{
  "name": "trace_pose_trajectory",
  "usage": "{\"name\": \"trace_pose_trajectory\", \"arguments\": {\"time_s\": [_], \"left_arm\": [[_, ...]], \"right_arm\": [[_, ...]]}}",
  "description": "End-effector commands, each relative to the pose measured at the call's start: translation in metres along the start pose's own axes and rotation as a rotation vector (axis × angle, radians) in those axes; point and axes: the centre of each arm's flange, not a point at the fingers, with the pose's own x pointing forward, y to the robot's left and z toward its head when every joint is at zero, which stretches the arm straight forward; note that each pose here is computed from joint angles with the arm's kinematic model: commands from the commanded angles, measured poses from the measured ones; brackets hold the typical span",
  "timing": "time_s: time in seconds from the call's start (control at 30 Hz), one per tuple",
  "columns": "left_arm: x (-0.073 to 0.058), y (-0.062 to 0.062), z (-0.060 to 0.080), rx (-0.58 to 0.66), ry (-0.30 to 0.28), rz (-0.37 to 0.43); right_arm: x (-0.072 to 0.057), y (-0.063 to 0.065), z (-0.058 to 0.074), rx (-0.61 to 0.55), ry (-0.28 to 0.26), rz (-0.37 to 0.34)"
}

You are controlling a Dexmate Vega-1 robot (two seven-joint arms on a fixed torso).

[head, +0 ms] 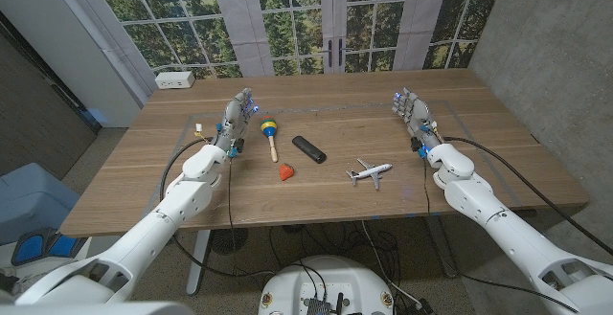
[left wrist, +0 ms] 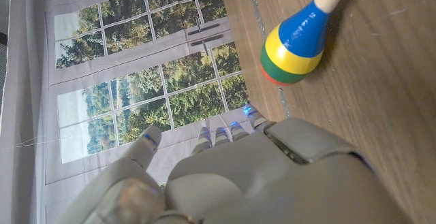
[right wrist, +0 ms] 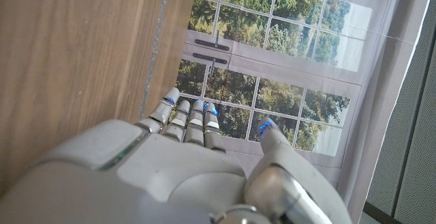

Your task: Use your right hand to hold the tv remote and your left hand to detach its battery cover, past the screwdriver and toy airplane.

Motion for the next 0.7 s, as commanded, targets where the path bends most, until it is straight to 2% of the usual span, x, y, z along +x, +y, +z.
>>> {"name": "trace_pose_trajectory", "arguments": {"time_s": [0.03, 0.23, 0.5, 0.7], "left_arm": [[-0.013, 0.003, 0.006, -0.012, -0.029, 0.008], [-0.014, 0.005, 0.007, -0.004, -0.033, 0.018], [-0.013, 0.007, 0.008, 0.009, -0.027, 0.015], [-0.012, 0.009, 0.005, 0.003, -0.024, 0.014]], "right_arm": [[-0.013, 0.002, 0.009, -0.052, -0.038, -0.039], [-0.013, 0.007, 0.017, -0.141, -0.047, -0.047], [-0.018, 0.022, 0.031, -0.286, -0.068, -0.056], [-0.020, 0.031, 0.037, -0.378, -0.064, -0.073]]}}
